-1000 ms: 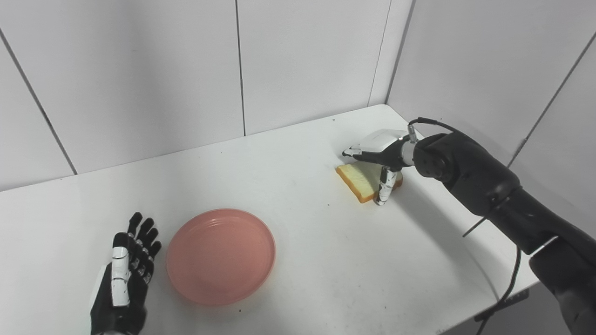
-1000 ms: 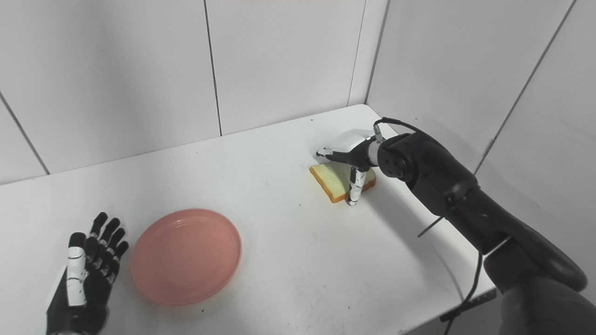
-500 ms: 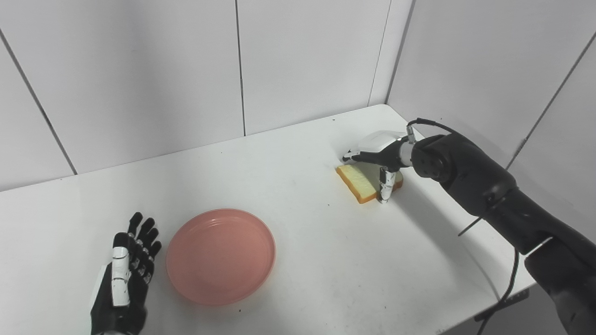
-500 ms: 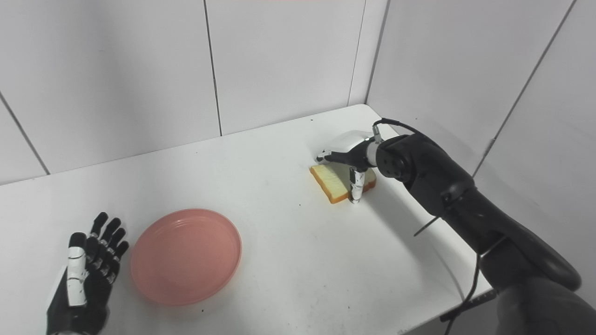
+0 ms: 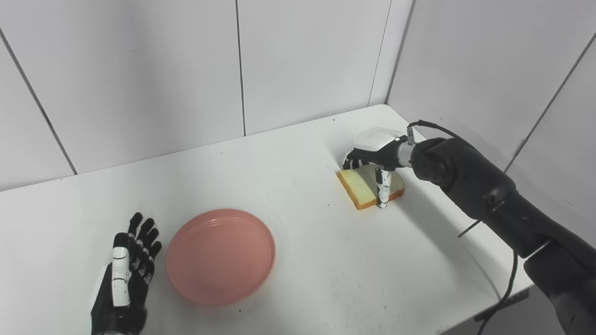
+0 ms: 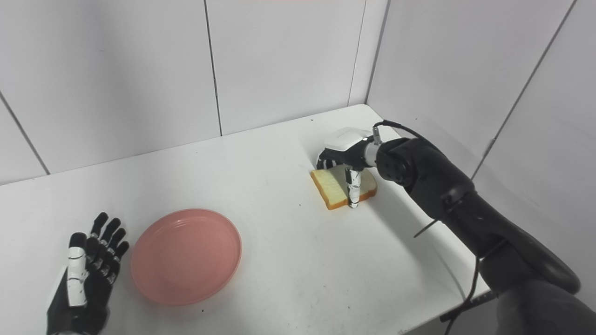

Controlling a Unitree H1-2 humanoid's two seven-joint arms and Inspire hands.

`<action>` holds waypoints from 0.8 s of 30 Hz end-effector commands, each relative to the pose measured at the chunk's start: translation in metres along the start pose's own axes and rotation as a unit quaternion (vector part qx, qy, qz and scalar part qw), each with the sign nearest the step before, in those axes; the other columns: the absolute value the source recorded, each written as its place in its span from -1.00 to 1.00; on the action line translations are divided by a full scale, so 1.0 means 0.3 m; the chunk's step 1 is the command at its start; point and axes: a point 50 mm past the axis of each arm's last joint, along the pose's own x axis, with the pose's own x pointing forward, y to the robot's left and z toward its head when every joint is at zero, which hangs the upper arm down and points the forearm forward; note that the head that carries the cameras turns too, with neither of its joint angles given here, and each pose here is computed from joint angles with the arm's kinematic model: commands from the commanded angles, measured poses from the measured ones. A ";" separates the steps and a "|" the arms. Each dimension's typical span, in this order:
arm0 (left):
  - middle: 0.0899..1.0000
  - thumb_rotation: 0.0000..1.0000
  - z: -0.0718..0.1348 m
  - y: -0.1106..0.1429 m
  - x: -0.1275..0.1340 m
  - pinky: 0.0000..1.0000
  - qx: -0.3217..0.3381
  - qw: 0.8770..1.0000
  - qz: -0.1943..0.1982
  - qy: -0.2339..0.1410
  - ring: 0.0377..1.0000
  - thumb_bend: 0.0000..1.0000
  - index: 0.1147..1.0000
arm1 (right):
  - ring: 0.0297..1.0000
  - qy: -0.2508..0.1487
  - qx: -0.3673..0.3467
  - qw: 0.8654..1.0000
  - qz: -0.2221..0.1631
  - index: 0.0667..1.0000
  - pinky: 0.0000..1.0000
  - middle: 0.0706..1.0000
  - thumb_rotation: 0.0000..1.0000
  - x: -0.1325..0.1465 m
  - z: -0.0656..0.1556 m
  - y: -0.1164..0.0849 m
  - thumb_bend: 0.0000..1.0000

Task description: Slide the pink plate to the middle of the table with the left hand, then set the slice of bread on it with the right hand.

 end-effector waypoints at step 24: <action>0.94 1.00 0.036 -0.031 0.010 0.99 0.002 1.000 -0.003 -0.020 0.97 0.53 0.93 | -0.12 -0.047 0.012 0.993 -0.109 -0.11 -0.20 -0.09 -1.00 -0.099 0.030 -0.165 0.06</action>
